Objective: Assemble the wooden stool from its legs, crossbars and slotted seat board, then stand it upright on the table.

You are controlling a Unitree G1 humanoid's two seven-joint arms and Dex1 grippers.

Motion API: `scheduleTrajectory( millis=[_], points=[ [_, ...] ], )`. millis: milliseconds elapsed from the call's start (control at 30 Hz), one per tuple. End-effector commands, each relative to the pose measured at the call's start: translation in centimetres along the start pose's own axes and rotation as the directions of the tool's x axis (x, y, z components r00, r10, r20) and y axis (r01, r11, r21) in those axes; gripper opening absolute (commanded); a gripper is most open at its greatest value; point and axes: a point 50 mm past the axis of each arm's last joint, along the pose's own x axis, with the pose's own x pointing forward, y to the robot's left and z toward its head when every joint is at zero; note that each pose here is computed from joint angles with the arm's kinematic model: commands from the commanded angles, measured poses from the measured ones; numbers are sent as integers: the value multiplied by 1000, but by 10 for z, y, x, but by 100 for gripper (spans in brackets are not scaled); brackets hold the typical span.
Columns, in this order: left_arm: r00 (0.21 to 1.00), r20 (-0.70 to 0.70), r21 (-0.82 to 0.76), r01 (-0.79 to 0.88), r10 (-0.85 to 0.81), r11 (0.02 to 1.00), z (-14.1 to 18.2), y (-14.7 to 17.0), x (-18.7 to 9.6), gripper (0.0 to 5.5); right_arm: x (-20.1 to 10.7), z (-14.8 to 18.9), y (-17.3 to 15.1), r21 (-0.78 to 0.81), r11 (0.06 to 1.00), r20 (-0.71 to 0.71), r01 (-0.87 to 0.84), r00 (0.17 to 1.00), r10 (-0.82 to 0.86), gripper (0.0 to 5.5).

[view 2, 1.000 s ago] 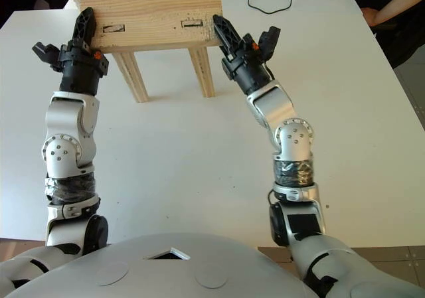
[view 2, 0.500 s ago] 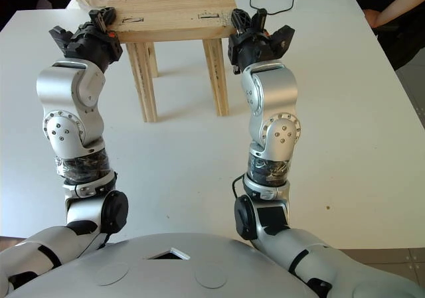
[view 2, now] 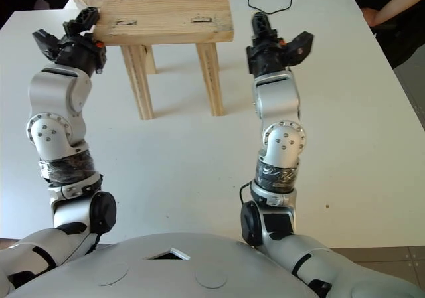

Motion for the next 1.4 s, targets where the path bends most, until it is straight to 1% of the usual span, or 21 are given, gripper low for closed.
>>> scheduleTrajectory(
  millis=[33,133,200,267,300,333,367,400,467,500,567,600,633,700,733,833,867,967,1200,1300,1400],
  points=[
    [995,79,59,-59,54,996,27,12,1,377,7,30,25,-189,979,159,-71,982,102,356],
    [990,140,129,-22,4,991,47,7,-2,377,13,56,31,-387,921,278,-45,947,163,356],
    [990,142,197,-16,-12,980,50,5,-2,377,18,65,33,-448,894,319,-18,931,178,356],
    [984,166,311,5,-59,951,54,-2,-4,377,23,65,42,-534,846,335,-10,915,223,356],
    [974,205,395,6,-94,919,58,-7,-6,377,25,63,47,-585,811,338,-3,908,246,356],
    [956,258,508,-13,-138,861,63,-14,-9,377,26,60,50,-651,759,335,20,905,263,356],
    [931,310,629,-52,-190,776,67,-20,-12,377,28,57,51,-726,686,339,59,898,282,356],
    [903,354,740,-111,-244,663,70,-25,-14,377,29,53,50,-810,574,351,118,882,315,356],
    [863,403,857,-237,-306,458,66,-17,-14,377,34,39,35,-918,339,326,205,878,350,356],
    [856,435,864,-310,-279,397,63,1,-12,377,39,31,14,-923,314,311,222,912,269,356],
    [842,515,825,-435,-161,361,57,43,-11,377,45,18,-30,-915,309,302,260,949,95,356],
    [829,552,794,-488,-92,363,52,63,-12,377,44,12,-47,-916,302,291,266,956,40,356],
    [823,567,777,-524,-27,347,41,82,-14,377,43,6,-62,-908,321,279,267,960,-11,356],
    [823,568,788,-546,7,285,19,104,-19,377,38,-4,-79,-896,362,250,256,966,-65,356],
    [821,570,786,-552,19,277,10,110,-23,377,36,-8,-81,-896,369,240,247,969,-64,356],
    [814,579,775,-565,41,284,-5,118,-28,377,33,-12,-78,-904,366,228,220,973,-20,356],
    [818,573,777,-561,47,286,-8,121,-27,377,32,-13,-78,-918,337,223,211,975,-4,356],
    [829,557,788,-546,49,283,-11,125,-24,377,31,-17,-81,-940,280,209,196,978,19,356],
    [839,541,799,-532,52,279,-16,128,-19,377,23,-27,-92,-950,233,218,207,976,22,356],
    [847,530,805,-516,37,293,-20,123,-17,377,24,-25,-91,-945,229,248,235,968,31,318],
    [844,535,796,-517,32,314,-23,117,-13,377,27,-22,-89,-940,234,263,247,964,38,318]
  ],
)
